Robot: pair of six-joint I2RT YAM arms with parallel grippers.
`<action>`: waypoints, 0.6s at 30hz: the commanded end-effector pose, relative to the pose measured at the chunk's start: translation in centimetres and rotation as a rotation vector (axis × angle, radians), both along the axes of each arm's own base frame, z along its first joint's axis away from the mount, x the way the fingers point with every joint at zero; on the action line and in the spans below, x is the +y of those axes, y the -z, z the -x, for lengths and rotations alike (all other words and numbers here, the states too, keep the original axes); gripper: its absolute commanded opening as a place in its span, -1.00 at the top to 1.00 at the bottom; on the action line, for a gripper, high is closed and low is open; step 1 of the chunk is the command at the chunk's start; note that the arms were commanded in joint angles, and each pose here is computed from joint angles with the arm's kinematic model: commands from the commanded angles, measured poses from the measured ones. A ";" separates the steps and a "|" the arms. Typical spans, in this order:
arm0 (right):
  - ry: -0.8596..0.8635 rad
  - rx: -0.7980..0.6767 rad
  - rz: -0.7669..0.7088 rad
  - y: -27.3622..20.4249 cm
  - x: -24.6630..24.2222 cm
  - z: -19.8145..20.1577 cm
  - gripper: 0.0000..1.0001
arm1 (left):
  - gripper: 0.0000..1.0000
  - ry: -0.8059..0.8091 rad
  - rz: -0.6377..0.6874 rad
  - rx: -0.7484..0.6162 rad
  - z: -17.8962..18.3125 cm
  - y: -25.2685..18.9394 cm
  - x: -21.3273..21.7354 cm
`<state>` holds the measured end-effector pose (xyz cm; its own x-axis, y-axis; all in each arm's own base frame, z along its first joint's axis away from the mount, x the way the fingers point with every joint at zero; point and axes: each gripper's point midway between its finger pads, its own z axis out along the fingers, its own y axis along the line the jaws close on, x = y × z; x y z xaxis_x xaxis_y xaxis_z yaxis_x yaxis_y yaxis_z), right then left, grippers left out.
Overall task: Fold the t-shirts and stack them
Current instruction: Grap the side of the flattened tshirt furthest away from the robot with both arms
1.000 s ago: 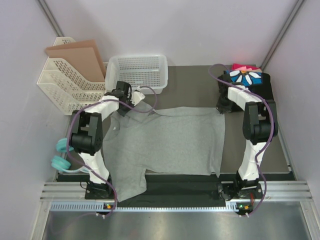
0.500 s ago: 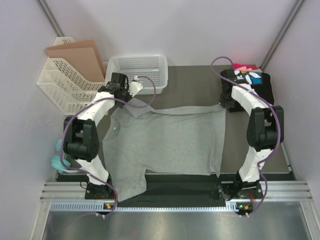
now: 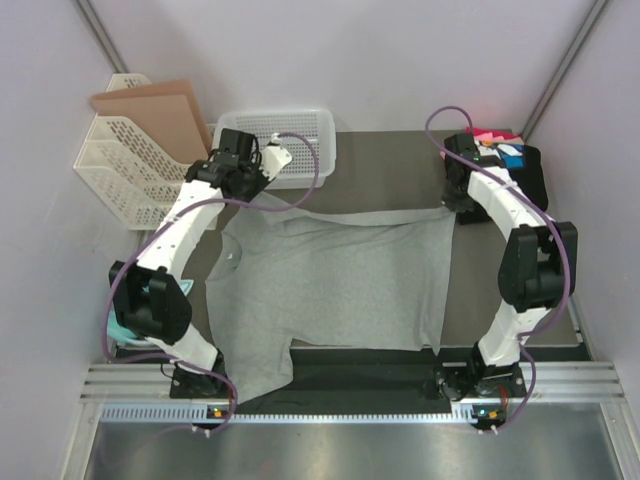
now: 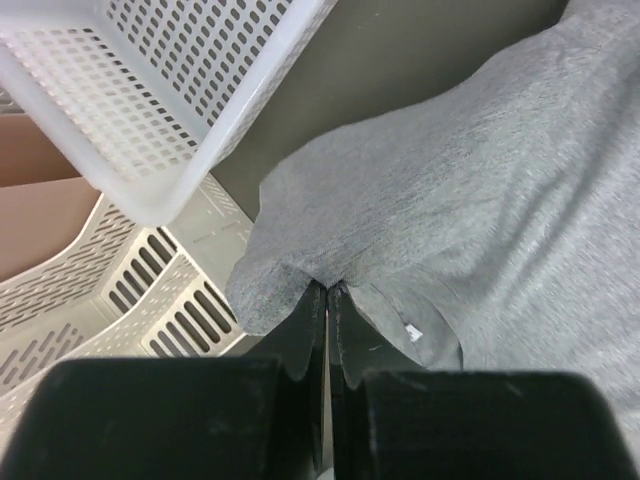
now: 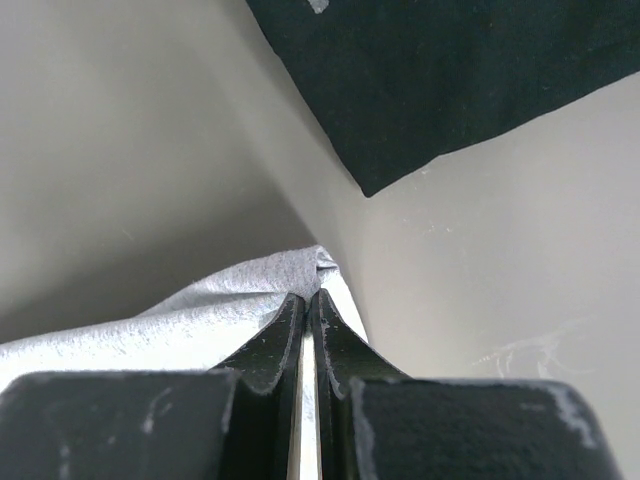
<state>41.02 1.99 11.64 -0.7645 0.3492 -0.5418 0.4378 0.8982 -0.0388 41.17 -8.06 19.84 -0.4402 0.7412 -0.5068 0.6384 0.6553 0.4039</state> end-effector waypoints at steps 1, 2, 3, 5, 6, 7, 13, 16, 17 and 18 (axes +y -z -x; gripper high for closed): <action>-0.015 -0.070 0.014 -3.0 0.2 -0.3 1.00 | 1.00 -0.087 -0.022 -0.112 0.2 -5.2 1.8; -0.016 -0.066 0.011 -2.9 0.3 -0.4 1.00 | 1.00 -0.084 -0.056 -0.141 -0.3 -5.8 2.2; -0.018 -0.066 0.011 -3.0 0.3 -0.5 1.00 | 1.00 -0.095 -0.087 -0.163 -0.6 -6.2 2.8; -0.018 -0.063 0.008 -3.0 0.4 -0.6 1.00 | 1.00 -0.115 -0.168 -0.205 -1.8 -7.1 4.0; -0.018 -0.061 0.008 -3.0 0.4 -0.7 1.00 | 1.00 -0.124 -0.184 -0.212 -2.2 -7.3 4.5; -0.021 -0.060 0.006 -2.9 0.5 -0.8 1.00 | 1.00 -0.134 -0.201 -0.200 -2.8 -6.9 5.0; -0.026 -0.039 0.004 -2.1 0.7 -1.8 1.00 | 1.00 -0.178 -0.235 -0.190 -5.7 -6.3 6.1; -0.024 -0.034 0.003 -1.9 0.6 -2.5 1.00 | 1.00 -0.181 -0.248 -0.188 -6.7 -5.7 6.1; -0.022 -0.042 0.000 -2.3 0.6 -2.8 1.00 | 1.00 -0.185 -0.258 -0.185 -6.8 -5.5 6.2; -0.019 -0.045 -0.005 -2.4 0.5 -3.1 1.00 | 1.00 -0.183 -0.266 -0.174 -7.1 -4.8 6.2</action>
